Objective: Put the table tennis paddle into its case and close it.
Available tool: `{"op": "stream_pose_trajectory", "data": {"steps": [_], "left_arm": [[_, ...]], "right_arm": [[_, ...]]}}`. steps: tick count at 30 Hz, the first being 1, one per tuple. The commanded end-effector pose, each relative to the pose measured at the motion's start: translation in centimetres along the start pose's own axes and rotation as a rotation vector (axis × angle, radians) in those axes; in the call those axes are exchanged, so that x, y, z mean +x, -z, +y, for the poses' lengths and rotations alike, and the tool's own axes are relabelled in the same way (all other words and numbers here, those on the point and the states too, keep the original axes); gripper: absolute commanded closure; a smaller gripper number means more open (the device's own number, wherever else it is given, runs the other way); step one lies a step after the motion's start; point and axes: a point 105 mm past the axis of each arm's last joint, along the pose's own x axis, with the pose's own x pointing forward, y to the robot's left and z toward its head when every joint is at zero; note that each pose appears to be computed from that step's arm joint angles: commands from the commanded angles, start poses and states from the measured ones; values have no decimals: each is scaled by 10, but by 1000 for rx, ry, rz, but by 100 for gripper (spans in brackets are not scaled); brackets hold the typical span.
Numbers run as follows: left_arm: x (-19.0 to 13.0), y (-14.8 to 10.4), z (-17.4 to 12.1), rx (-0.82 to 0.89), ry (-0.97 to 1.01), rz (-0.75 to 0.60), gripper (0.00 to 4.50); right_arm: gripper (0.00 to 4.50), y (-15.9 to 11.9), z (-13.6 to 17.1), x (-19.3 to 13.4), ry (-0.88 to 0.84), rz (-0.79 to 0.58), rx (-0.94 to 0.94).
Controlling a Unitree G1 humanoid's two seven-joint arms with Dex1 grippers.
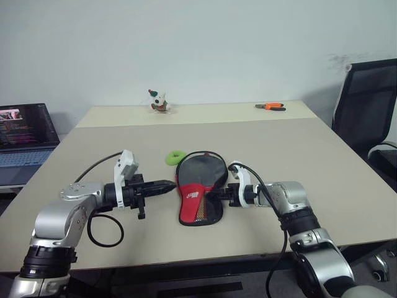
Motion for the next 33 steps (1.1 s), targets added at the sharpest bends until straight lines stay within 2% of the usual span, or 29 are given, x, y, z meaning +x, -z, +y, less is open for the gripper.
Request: {"op": "stream_pose_trajectory", "data": {"steps": [1,10,17,31,33], "left_arm": [[2,-6,-13,25,39,-11,450],[4,-1,-24,3,83,5,450],[5,-1,-25,2,94,11,450],[5,0,-25,14,91,22,450],[5,1,-25,13,88,22,450]], "right_arm": [[448,0,17,-10,-43,-17,-17],[448,30,24,-35,2,-24,80],[448,45,32,-42,30,-44,153],[448,56,17,-44,138,-37,143],[391,56,17,-46,143,-36,126]]}}
